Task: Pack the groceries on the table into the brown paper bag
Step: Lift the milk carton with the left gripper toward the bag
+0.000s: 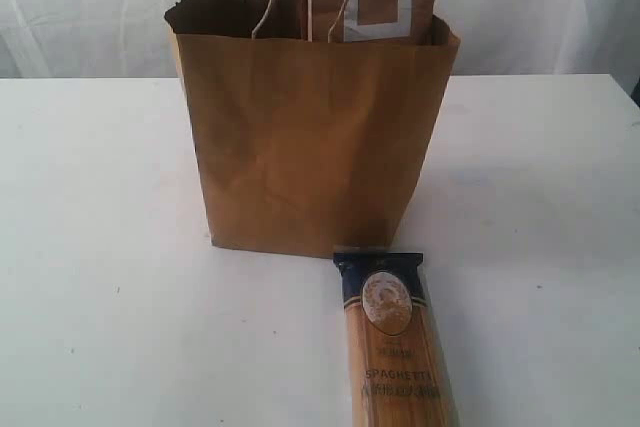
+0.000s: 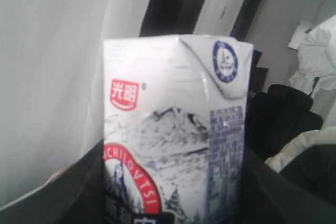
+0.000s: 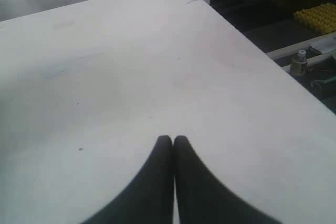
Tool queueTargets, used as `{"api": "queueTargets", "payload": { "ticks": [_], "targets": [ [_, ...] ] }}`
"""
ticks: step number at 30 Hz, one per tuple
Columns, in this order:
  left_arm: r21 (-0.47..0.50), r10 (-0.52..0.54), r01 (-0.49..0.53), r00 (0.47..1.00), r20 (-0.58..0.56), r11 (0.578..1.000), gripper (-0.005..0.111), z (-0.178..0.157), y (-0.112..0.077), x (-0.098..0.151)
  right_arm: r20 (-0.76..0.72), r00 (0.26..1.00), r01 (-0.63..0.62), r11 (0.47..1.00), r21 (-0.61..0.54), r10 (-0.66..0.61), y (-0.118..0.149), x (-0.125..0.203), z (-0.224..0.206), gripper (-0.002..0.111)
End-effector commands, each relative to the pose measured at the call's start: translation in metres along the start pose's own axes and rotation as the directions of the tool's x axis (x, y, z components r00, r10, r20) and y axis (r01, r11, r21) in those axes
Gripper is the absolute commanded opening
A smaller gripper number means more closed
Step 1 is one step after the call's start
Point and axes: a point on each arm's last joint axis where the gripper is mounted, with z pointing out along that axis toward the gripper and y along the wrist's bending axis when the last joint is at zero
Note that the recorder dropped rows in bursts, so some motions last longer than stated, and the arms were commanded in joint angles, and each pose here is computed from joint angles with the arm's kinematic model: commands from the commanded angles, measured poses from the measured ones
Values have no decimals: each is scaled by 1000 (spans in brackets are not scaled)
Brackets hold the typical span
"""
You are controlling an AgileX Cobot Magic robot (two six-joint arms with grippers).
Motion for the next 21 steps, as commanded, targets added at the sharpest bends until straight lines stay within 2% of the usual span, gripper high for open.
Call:
{"api": "queueTargets", "payload": {
  "ticks": [1,3,9,13,21],
  "targets": [
    [95,274,-279,959,66,955,0,26,-20,4,-1,1000,24,1000,3,-24,0,1,1,0],
    [73,364,-368,929,62,927,0,39,-19,11,-1,1000,24,1000,3,-24,0,1,1,0],
    [57,438,-437,899,-2,898,0,77,-6,46,-1,1000,24,1000,3,-24,0,1,1,0],
    [53,493,-491,870,-28,870,0,86,6,60,-2,1000,22,1000,3,-22,0,1,1,0],
    [-61,467,-476,876,-124,877,0,92,31,74,-2,1000,22,1000,3,-22,0,1,1,0]
  ]
}}
